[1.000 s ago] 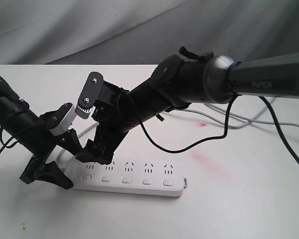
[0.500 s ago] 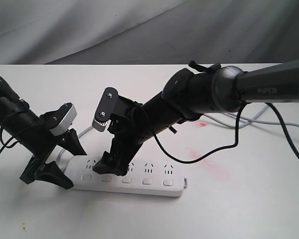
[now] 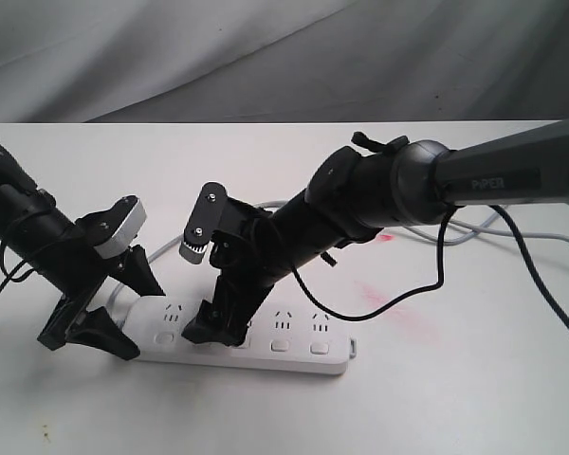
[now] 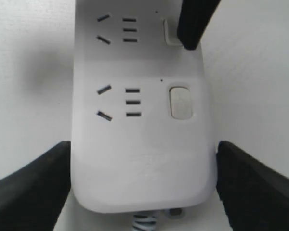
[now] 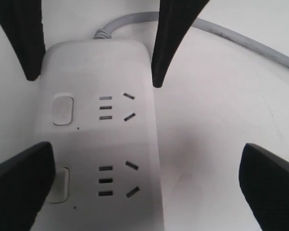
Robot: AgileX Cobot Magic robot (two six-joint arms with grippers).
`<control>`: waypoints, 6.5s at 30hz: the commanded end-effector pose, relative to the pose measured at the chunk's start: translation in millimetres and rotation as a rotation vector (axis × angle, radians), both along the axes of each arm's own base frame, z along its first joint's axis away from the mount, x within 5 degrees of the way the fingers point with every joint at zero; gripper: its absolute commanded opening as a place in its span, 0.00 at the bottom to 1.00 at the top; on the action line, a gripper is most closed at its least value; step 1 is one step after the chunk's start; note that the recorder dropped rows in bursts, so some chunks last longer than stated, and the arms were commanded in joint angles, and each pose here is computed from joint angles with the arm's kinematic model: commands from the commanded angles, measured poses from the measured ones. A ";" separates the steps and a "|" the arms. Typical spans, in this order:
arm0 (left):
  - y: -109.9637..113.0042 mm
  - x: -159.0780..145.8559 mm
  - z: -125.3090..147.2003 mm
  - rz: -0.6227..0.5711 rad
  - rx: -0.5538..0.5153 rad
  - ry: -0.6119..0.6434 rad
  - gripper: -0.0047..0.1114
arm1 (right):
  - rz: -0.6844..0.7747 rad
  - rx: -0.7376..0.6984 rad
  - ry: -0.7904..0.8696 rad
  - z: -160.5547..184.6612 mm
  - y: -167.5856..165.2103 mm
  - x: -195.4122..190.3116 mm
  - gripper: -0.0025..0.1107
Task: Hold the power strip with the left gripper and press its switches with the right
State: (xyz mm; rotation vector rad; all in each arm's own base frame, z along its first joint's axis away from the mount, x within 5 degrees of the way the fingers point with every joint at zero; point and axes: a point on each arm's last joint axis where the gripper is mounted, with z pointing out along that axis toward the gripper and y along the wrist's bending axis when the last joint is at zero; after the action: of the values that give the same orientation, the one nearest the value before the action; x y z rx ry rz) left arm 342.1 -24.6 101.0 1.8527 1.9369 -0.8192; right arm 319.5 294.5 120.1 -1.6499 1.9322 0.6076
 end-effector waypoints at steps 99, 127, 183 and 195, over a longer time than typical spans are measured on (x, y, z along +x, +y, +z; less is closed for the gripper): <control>-2.8 0.1 1.1 -0.003 -0.009 -0.001 0.51 | -0.069 -0.219 -0.033 -37.7 -32.8 -0.7 0.86; -2.8 0.1 1.1 -0.003 -0.009 -0.001 0.51 | -0.031 -0.209 0.058 -41.3 -27.4 -11.9 0.86; -2.8 0.1 1.1 -0.003 -0.009 -0.001 0.51 | -0.121 -0.004 -0.010 1.3 -54.0 -8.0 0.86; -2.8 0.1 1.1 -0.003 -0.009 -0.001 0.51 | -0.120 -0.017 -0.038 0.9 -55.1 -6.3 0.86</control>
State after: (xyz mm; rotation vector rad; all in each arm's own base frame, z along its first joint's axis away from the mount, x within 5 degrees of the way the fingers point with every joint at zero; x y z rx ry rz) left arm 342.8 -27.1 100.3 1.8435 1.9385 -0.8178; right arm 312.0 240.2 120.7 -1.5166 2.0133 0.5392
